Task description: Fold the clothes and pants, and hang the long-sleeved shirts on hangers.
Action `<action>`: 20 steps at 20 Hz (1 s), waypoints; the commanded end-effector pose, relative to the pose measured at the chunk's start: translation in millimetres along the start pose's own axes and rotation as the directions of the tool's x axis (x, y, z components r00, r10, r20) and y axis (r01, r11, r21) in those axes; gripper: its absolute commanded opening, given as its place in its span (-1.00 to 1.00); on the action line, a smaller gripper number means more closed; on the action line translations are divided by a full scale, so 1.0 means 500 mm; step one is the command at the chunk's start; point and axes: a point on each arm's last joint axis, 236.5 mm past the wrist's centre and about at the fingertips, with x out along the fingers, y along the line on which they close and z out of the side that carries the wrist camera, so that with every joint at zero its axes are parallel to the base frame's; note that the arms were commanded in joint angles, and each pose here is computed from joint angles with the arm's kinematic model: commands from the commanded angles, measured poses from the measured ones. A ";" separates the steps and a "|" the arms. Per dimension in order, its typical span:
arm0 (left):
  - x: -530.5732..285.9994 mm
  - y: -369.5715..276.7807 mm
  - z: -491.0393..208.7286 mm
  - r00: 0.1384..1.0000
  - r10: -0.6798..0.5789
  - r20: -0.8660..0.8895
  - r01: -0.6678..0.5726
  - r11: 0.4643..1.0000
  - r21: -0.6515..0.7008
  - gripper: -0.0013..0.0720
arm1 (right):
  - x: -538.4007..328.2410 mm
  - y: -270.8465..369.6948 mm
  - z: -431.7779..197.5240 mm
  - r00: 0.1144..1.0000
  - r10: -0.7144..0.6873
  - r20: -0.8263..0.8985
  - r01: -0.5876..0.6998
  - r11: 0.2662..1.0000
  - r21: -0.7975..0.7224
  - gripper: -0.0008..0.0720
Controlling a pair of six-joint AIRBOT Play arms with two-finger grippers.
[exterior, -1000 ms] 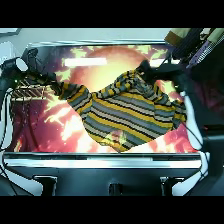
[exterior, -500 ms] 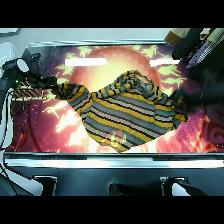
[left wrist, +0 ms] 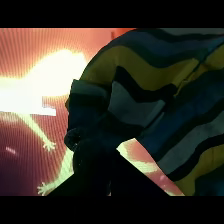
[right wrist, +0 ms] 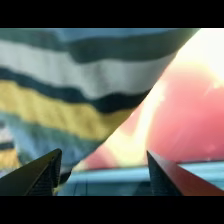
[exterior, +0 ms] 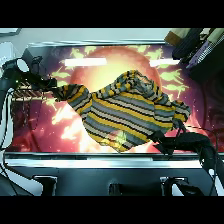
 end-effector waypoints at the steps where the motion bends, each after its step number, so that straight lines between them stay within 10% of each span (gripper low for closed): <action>1: 0.001 -0.006 -0.006 1.000 -0.012 -0.013 0.012 1.000 -0.002 -0.91 | 0.031 -0.025 0.035 0.996 -0.027 0.080 0.023 0.998 0.054 0.70; 6: -0.005 0.001 -0.031 0.998 -0.015 -0.065 0.014 1.000 -0.011 -0.91 | 0.043 -0.016 0.106 0.979 0.009 0.203 -0.035 0.991 0.126 -0.10; 8: -0.033 0.021 -0.039 0.997 -0.012 -0.071 0.010 0.999 -0.032 -0.61 | 0.039 -0.012 0.116 0.975 0.012 0.220 -0.040 0.992 0.124 -0.84; 10: -0.093 0.045 -0.028 0.999 -0.045 -0.016 0.043 0.997 -0.063 0.25 | 0.035 -0.002 0.118 0.976 0.020 0.218 -0.046 0.992 0.116 -0.90; 20: -0.022 -0.140 -0.271 0.843 -0.483 -0.235 0.463 0.875 -0.139 0.29 | 0.004 0.050 0.045 0.991 0.089 0.100 -0.094 0.995 0.042 -0.90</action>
